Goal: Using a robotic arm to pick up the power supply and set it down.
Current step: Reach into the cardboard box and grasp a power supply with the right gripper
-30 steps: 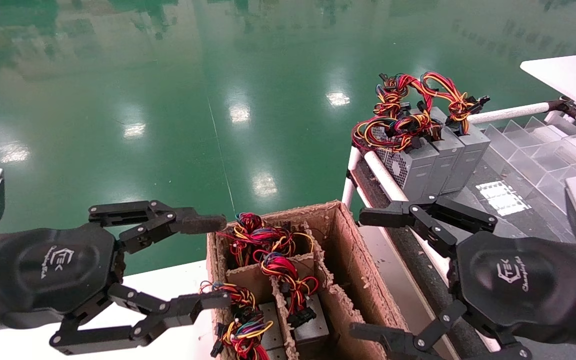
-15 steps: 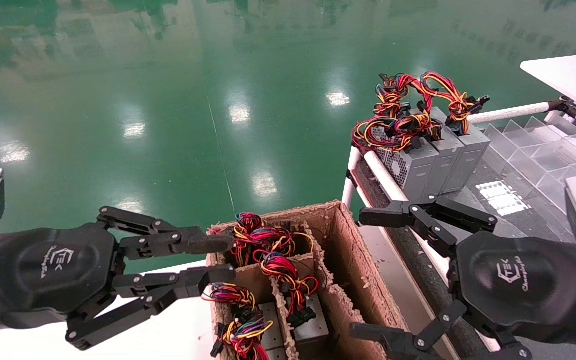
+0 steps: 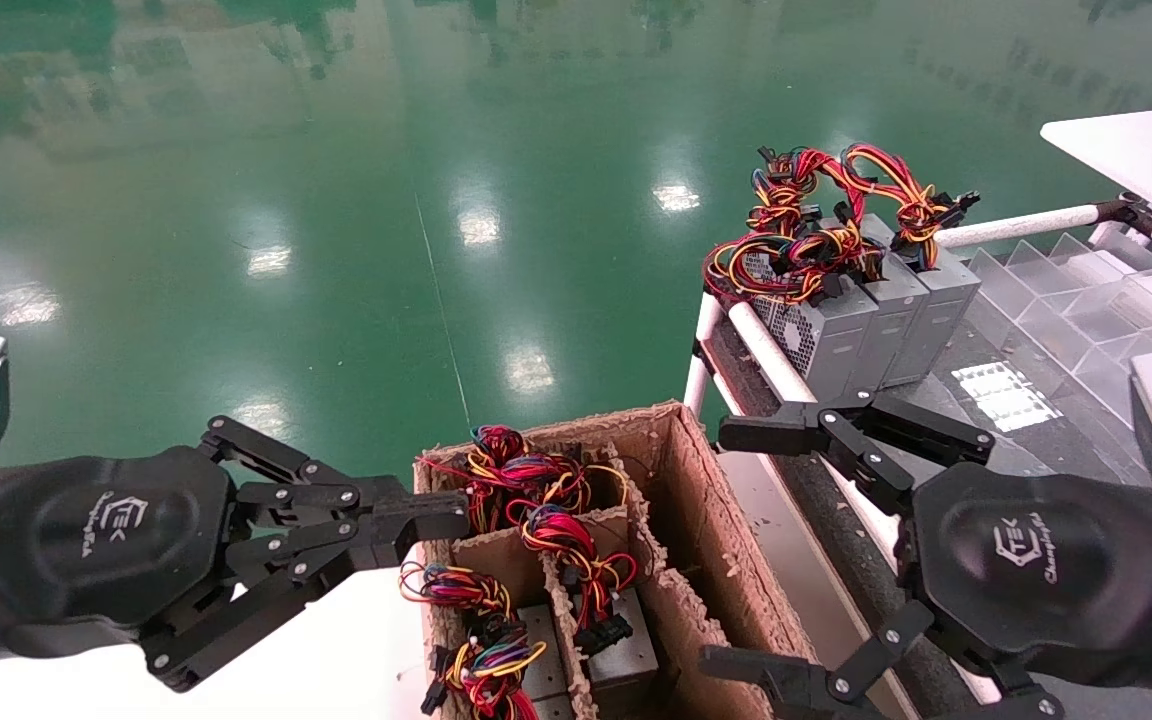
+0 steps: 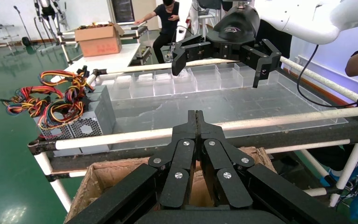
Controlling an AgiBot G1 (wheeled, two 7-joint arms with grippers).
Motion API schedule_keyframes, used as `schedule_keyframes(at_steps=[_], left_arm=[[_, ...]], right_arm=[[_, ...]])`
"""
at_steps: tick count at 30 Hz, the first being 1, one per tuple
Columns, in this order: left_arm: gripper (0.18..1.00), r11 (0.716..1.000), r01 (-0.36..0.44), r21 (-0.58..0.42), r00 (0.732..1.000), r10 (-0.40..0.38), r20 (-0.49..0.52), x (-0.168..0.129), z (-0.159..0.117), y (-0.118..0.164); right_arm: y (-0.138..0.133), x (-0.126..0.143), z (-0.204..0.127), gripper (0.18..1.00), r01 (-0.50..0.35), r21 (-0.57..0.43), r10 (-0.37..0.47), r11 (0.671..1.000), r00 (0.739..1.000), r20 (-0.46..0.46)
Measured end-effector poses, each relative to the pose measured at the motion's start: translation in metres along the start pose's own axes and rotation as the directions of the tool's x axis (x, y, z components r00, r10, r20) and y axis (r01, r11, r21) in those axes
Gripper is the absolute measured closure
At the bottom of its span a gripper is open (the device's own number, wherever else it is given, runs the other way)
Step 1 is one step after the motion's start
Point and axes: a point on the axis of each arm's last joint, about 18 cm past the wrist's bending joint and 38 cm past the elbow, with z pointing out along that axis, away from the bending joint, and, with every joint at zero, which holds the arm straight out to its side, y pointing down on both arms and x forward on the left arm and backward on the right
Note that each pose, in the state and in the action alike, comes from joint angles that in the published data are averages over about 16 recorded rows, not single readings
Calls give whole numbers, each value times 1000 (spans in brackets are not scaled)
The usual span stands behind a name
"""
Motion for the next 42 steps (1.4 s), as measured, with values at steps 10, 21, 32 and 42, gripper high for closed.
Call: schedule_keyframes(at_steps=[10,21,32,42], left_arm=[[978,1000,0,0,1000,0,0,0,0,0],[893,1000,0,0,1000,0,0,0,0,0],[685,1000,0,0,1000,0,0,0,0,0],[438,1000,0,0,1000,0,0,0,0,0]], right_arm=[[0,0,0,178,0,0,0,1000,1000,0],[8,2,1,178,-15,-22,15,1000,1000,-13],[30,6,7,178,-66,-84,63,994,997,-36],[79,16,41,178,-187,-185,182,965,982,-45]])
